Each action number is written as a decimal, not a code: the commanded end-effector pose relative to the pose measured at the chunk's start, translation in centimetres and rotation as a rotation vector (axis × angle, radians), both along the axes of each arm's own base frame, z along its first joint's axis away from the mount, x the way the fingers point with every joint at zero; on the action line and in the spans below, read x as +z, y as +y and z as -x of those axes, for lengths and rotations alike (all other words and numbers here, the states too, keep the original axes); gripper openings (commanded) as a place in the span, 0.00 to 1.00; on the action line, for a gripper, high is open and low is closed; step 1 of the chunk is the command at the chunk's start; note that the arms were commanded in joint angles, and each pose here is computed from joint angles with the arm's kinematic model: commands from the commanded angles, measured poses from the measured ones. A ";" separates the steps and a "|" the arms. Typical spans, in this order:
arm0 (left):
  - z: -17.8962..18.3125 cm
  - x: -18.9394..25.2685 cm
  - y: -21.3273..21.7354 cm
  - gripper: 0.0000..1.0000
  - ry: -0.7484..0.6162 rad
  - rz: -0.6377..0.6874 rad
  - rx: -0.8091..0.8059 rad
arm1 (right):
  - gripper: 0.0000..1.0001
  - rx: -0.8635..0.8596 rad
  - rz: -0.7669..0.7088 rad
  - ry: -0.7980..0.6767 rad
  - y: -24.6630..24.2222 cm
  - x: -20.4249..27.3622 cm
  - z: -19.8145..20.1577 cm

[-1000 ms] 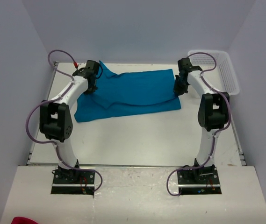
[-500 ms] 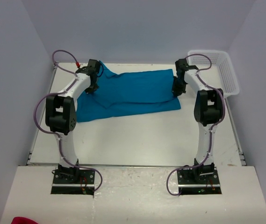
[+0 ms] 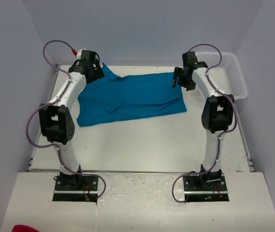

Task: Fold and stack the t-shirts
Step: Fold the flattened tshirt in 1/3 of the way

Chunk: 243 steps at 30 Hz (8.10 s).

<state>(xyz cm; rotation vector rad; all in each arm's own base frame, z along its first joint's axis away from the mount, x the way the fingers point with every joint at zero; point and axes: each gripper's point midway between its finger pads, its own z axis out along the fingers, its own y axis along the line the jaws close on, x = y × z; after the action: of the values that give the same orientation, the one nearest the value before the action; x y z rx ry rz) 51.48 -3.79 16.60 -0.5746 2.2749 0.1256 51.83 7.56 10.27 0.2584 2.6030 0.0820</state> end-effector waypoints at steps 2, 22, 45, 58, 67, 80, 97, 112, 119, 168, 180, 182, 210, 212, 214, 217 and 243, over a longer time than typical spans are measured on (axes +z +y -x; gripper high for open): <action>5.7 3.5 -5.2 0.83 -0.075 0.167 -0.192 | 0.78 0.076 -0.006 -0.141 3.8 7.8 4.5; 13.1 -7.6 -10.7 0.38 0.177 -0.013 -0.339 | 0.07 0.146 -0.062 -0.135 6.0 6.2 12.5; 9.1 -12.8 -8.6 0.21 0.282 -0.101 -0.251 | 0.07 0.161 -0.058 -0.131 5.7 5.2 12.0; 9.9 -13.7 -9.0 0.21 0.303 -0.056 -0.287 | 0.06 0.163 -0.075 -0.118 5.9 4.6 12.0; 10.2 -13.0 -9.2 0.32 0.275 -0.034 -0.294 | 0.06 0.161 -0.097 -0.122 6.3 4.4 12.0; 8.6 -12.3 -9.4 0.00 0.232 -0.042 -0.286 | 0.05 0.163 -0.096 -0.123 6.2 4.3 12.2; -1.5 -6.8 -8.6 0.15 0.044 -0.025 -0.285 | 0.05 0.153 -0.091 -0.080 7.1 3.1 9.2; 2.6 -4.0 -8.8 0.89 -0.014 0.075 -0.269 | 0.26 0.078 -0.026 -0.015 3.6 2.1 6.2; 8.7 -5.1 -11.9 0.16 0.019 0.140 -0.352 | 0.24 0.057 -0.043 0.054 2.0 0.5 4.5; 21.1 -15.0 -16.6 0.00 0.322 0.255 -0.498 | 0.00 0.016 -0.114 0.009 1.9 2.4 9.6; 18.9 -5.7 -17.1 0.00 0.120 0.216 -0.584 | 0.28 0.132 -0.042 0.064 5.8 -1.6 16.8; 19.3 -4.5 -19.1 0.01 0.090 0.261 -0.661 | 0.40 0.141 -0.027 0.063 5.9 -1.8 17.8; 27.7 -15.5 -35.9 0.00 0.328 0.276 -1.026 | 0.00 0.047 0.027 -0.036 3.7 1.8 19.1; 28.6 -16.1 -34.8 0.00 0.355 0.273 -1.007 | 0.00 0.061 0.023 -0.013 4.1 1.1 19.1; 29.1 -16.0 -34.3 0.00 0.354 0.277 -0.999 | 0.00 0.085 -0.008 0.011 4.8 0.4 19.4; 30.2 -15.9 -33.6 0.00 0.361 0.285 -0.998 | 0.12 0.113 -0.043 0.051 5.6 -1.0 19.8; 31.8 -15.0 -35.1 0.00 0.344 0.318 -1.079 | 0.13 0.150 -0.042 0.153 7.1 -5.9 26.3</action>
<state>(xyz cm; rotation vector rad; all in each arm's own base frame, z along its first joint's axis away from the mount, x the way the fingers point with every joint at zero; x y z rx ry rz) 19.59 -38.19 1.63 0.5947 2.6559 -0.6961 25.30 14.29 3.23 0.0646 2.8409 0.1653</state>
